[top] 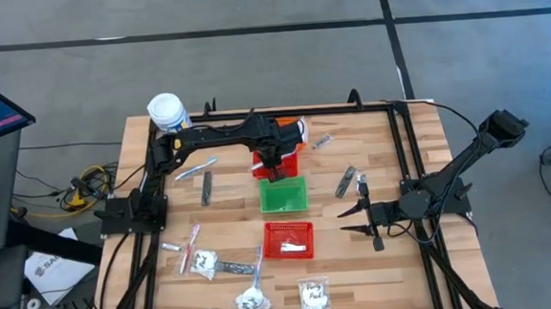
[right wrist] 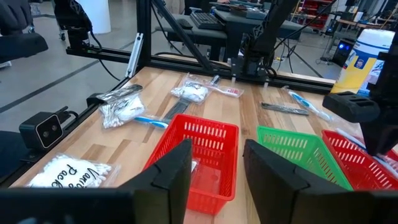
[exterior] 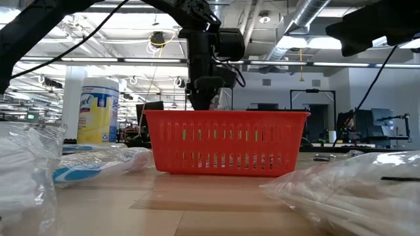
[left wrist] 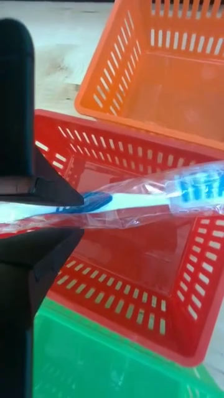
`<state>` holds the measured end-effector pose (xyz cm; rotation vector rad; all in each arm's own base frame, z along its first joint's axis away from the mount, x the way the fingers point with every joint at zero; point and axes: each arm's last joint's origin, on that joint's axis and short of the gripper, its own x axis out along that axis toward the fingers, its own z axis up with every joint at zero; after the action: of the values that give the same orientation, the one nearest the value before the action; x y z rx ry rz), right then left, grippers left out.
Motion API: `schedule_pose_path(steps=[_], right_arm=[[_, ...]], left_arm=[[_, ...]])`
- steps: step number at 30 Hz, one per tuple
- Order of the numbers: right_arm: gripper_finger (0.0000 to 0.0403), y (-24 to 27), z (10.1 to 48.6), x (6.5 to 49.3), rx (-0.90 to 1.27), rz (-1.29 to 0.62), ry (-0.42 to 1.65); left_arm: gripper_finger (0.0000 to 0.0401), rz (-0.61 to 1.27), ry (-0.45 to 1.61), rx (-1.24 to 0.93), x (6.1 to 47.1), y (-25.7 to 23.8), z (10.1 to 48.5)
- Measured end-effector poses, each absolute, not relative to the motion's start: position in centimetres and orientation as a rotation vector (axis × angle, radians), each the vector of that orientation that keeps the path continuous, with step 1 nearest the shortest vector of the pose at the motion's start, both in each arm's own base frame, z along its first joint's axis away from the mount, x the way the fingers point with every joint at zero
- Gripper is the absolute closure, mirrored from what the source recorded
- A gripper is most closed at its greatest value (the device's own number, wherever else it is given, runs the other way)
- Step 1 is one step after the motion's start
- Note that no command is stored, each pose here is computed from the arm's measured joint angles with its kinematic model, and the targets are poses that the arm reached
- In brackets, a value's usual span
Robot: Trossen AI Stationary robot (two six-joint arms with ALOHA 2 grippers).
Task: Pick & Place Travel size toiletries
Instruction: Put the blue toothbrush into the top red basket
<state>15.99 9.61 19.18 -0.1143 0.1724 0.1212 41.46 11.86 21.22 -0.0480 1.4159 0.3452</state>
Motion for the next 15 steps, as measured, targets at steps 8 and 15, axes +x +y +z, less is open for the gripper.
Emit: schedule_pose_path(steps=[8,15], right_arm=[[0.026,9.61,19.18,15.99,-0.114,0.121,0.172],[0.0266,9.61,19.18,15.99,-0.114,0.121,0.172]], left_arm=[[0.0392,0.336,1.417,-0.046,41.45,11.91,21.21],[0.04,0.294,1.42,-0.03,41.47,11.86,21.21]])
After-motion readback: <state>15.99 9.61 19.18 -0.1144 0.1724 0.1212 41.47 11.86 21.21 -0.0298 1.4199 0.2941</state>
